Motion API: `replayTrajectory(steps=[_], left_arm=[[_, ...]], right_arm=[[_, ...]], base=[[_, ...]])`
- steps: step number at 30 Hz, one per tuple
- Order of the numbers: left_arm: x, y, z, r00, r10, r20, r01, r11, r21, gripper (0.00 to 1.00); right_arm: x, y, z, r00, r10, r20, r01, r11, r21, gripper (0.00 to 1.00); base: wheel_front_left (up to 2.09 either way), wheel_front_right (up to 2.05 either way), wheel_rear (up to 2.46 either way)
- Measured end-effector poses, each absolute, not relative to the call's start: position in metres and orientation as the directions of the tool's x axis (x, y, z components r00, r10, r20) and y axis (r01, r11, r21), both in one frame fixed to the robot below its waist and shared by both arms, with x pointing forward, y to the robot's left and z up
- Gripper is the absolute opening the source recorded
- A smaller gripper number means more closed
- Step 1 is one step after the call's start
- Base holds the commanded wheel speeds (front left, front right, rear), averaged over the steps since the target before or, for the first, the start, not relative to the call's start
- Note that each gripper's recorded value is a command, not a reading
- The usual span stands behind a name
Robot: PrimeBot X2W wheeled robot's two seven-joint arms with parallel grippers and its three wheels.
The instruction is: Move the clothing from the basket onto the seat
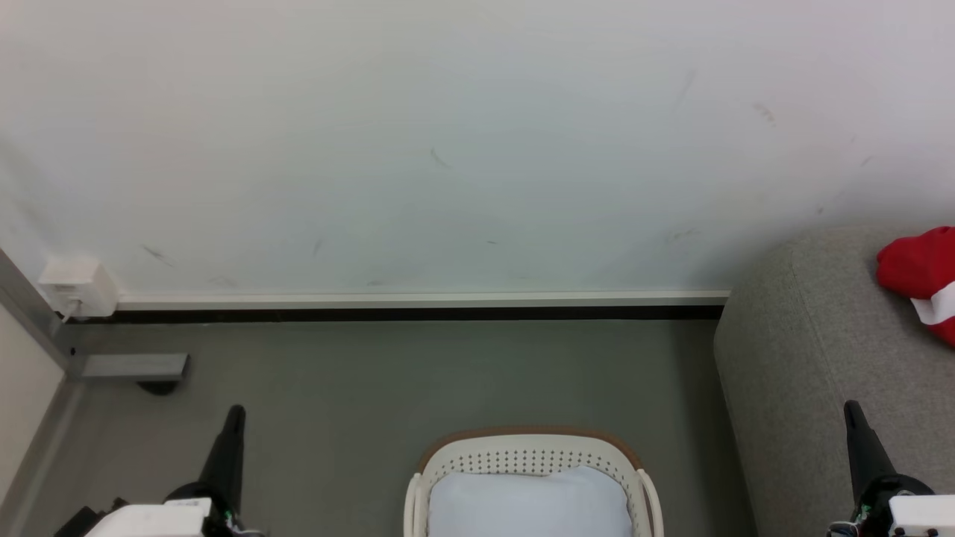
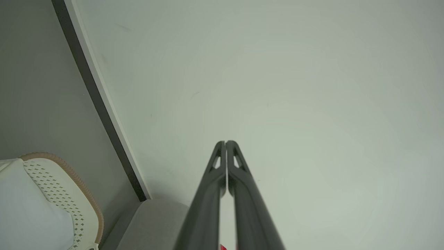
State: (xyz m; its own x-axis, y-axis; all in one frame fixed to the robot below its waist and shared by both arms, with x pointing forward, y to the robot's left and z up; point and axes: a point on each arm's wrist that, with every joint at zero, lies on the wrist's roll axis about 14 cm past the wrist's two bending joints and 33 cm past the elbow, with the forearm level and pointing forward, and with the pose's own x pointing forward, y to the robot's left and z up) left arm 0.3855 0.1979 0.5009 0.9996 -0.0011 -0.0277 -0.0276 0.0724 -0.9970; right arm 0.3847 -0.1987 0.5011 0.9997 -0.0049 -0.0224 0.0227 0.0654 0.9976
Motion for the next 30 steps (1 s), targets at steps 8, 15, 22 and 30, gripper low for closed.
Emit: replayTrajectory(steps=[8, 15, 22, 30], left_arm=[[0.3875, 0.1992, 0.5035, 1.000, -0.001, -0.015, -0.015, 0.016, -1.000, 0.00], [0.3881, 0.1996, 0.5044, 1.000, -0.001, -0.011, -0.011, 0.002, -1.000, 0.00], [0.3882, 0.1997, 0.5045, 1.000, 0.000, -0.010, -0.010, 0.001, -1.000, 0.00], [0.3883, 0.1997, 0.5046, 1.000, -0.001, -0.010, -0.010, 0.002, -1.000, 0.00]], right_arm=[[0.3866, -0.1983, 0.5026, 1.000, 0.002, -0.015, 0.015, 0.014, 1.000, 0.00], [0.3874, -0.1985, 0.5036, 1.000, 0.002, -0.010, 0.010, -0.007, 1.000, 0.00], [0.3875, -0.1986, 0.5037, 1.000, 0.002, -0.010, 0.010, -0.007, 1.000, 0.00], [0.3875, -0.1986, 0.5037, 1.000, 0.002, -0.010, 0.010, -0.007, 1.000, 0.00]], base=[[0.00, 0.00, 0.00], [0.00, 0.00, 0.00], [0.00, 0.00, 0.00], [0.00, 0.00, 0.00]])
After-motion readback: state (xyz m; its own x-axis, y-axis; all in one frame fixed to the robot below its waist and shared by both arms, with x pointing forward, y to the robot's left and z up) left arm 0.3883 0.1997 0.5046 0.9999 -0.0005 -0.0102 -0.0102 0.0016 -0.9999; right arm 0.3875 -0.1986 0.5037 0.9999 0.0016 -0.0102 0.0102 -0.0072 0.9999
